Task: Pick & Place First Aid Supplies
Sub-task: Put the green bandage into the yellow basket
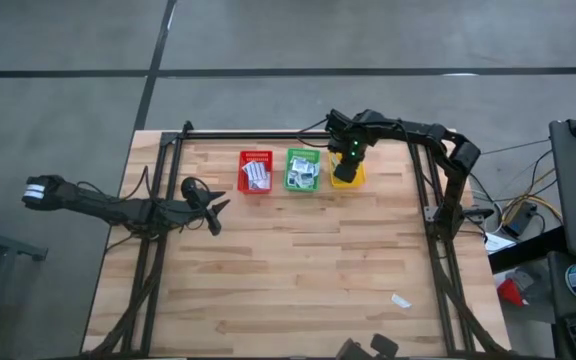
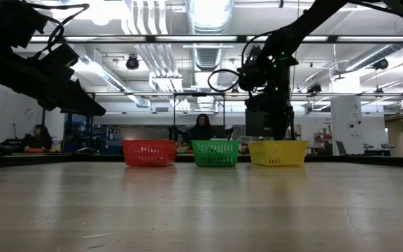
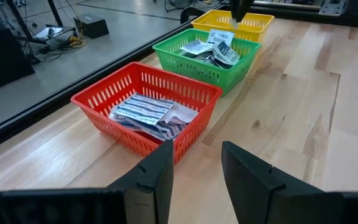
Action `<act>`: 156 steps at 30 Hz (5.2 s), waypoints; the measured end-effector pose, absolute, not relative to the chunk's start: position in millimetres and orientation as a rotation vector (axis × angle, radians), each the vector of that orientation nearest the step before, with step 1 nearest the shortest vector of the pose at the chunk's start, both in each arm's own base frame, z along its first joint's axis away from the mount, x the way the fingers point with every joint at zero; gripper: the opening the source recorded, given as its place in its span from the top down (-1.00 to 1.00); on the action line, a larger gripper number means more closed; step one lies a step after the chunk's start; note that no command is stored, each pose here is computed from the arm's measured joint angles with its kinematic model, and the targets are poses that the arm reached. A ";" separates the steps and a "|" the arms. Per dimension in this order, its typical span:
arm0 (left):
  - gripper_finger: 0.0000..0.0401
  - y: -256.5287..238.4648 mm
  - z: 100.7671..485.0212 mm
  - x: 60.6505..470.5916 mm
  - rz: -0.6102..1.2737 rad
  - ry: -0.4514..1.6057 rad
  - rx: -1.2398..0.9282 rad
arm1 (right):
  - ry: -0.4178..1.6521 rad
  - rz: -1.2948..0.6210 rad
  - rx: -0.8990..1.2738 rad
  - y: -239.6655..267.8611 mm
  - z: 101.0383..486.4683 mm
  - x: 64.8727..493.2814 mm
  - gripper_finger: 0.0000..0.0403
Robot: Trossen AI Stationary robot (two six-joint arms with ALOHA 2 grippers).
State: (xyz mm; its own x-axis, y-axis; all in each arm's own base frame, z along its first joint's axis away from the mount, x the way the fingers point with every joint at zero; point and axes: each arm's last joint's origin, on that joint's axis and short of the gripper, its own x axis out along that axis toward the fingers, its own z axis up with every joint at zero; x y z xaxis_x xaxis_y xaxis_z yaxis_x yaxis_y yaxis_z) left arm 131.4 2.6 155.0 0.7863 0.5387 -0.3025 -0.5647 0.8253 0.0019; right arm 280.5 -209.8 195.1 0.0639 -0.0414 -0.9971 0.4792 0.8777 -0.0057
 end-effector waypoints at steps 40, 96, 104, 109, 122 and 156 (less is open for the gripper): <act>0.34 2.5 154.3 131.1 0.592 0.307 -0.088 | 1.439 0.086 0.331 38.0 244.8 170.3 0.30; 0.34 2.3 154.2 131.3 0.586 0.306 -0.094 | 1.680 0.058 0.221 180.3 122.9 176.0 0.64; 0.34 2.3 154.3 131.3 0.587 0.305 -0.095 | 1.643 -0.007 0.213 178.8 122.2 176.5 0.79; 0.34 2.3 154.2 131.2 0.587 0.306 -0.094 | 1.624 -0.007 0.212 179.2 122.2 177.5 0.83; 0.34 2.4 154.3 131.2 0.588 0.306 -0.094 | 1.609 -0.027 0.233 175.5 123.7 183.8 0.85; 0.34 2.4 154.4 131.2 0.588 0.305 -0.094 | 0.851 0.077 0.246 58.4 233.6 230.5 0.96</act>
State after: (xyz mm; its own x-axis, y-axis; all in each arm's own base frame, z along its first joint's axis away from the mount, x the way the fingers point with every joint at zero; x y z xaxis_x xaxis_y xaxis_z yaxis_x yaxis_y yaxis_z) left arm 131.2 2.4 154.4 0.7888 0.5310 -0.3095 -0.5587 0.8294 -0.0008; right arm 230.5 58.4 233.6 0.6587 0.1654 -0.7340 0.0302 0.9690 0.2454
